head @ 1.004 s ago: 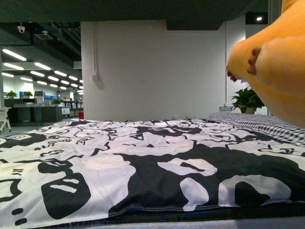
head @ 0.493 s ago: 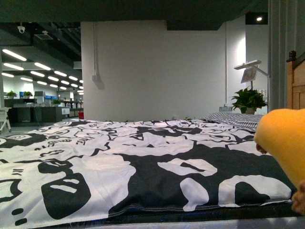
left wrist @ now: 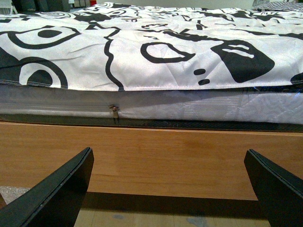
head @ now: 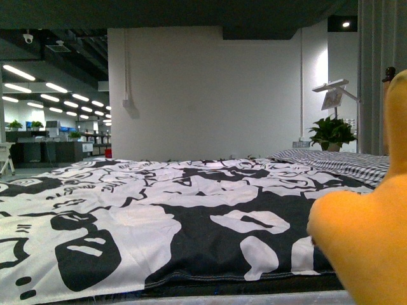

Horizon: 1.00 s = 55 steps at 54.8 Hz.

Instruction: Put away toys

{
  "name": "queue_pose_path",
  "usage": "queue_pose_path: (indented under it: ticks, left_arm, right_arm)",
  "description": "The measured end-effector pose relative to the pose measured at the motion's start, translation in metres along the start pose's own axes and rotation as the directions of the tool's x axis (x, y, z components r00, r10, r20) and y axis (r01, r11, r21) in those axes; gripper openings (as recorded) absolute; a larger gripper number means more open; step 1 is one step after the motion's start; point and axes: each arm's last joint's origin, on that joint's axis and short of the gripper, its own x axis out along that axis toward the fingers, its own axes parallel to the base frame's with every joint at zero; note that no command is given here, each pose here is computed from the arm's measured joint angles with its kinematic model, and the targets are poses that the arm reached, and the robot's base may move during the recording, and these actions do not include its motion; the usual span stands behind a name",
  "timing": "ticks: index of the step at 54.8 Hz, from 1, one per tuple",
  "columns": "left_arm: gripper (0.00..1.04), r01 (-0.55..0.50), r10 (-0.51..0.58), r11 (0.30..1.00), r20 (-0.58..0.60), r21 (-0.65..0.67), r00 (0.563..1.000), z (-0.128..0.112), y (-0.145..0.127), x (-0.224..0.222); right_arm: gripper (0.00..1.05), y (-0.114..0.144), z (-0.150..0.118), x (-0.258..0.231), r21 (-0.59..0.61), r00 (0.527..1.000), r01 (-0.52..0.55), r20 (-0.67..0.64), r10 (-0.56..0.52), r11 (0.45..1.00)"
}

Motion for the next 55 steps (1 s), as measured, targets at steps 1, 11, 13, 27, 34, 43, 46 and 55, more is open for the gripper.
queue_pose_path:
  ticks: [1,11,13,27,34,43,46,55]
  left_arm:
    - [0.99,0.0,0.0,1.0,0.0,0.0,1.0,0.0,0.0,0.0]
    - [0.99,0.0,0.0,1.0,0.0,0.0,1.0,0.0,0.0,0.0]
    - [0.99,0.0,0.0,1.0,0.0,0.0,1.0,0.0,0.0,0.0]
    - [0.99,0.0,0.0,1.0,0.0,0.0,1.0,0.0,0.0,0.0]
    - [0.99,0.0,0.0,1.0,0.0,0.0,1.0,0.0,0.0,0.0]
    - [0.99,-0.004,0.004,1.0,0.0,0.0,1.0,0.0,0.0001,0.0]
    - [0.99,-0.004,0.004,1.0,0.0,0.0,1.0,0.0,0.0001,0.0]
    - [0.99,0.0,0.0,1.0,0.0,0.0,1.0,0.0,0.0,0.0]
  right_arm:
    - [0.21,0.0006,-0.0019,0.0002,0.0,1.0,-0.004,-0.005,0.004,1.0]
    - [0.21,0.0023,-0.0099,0.0004,-0.021,1.0,-0.008,-0.022,0.008,1.0]
    - [0.21,0.0023,-0.0098,0.0004,-0.021,1.0,-0.009,-0.022,0.008,1.0]
    - [0.21,0.0023,-0.0097,0.0003,-0.023,1.0,-0.009,-0.02,0.009,1.0]
    - [0.21,0.0023,-0.0097,0.0003,-0.024,1.0,-0.009,-0.02,0.009,1.0]
    - [0.21,0.0028,-0.0098,0.0003,-0.024,1.0,-0.017,-0.021,0.017,1.0]
    - [0.21,0.0029,-0.0099,0.0003,-0.024,1.0,-0.018,-0.022,0.018,1.0]
    - [0.21,0.0028,-0.0098,0.0002,-0.024,1.0,-0.013,-0.02,0.012,1.0]
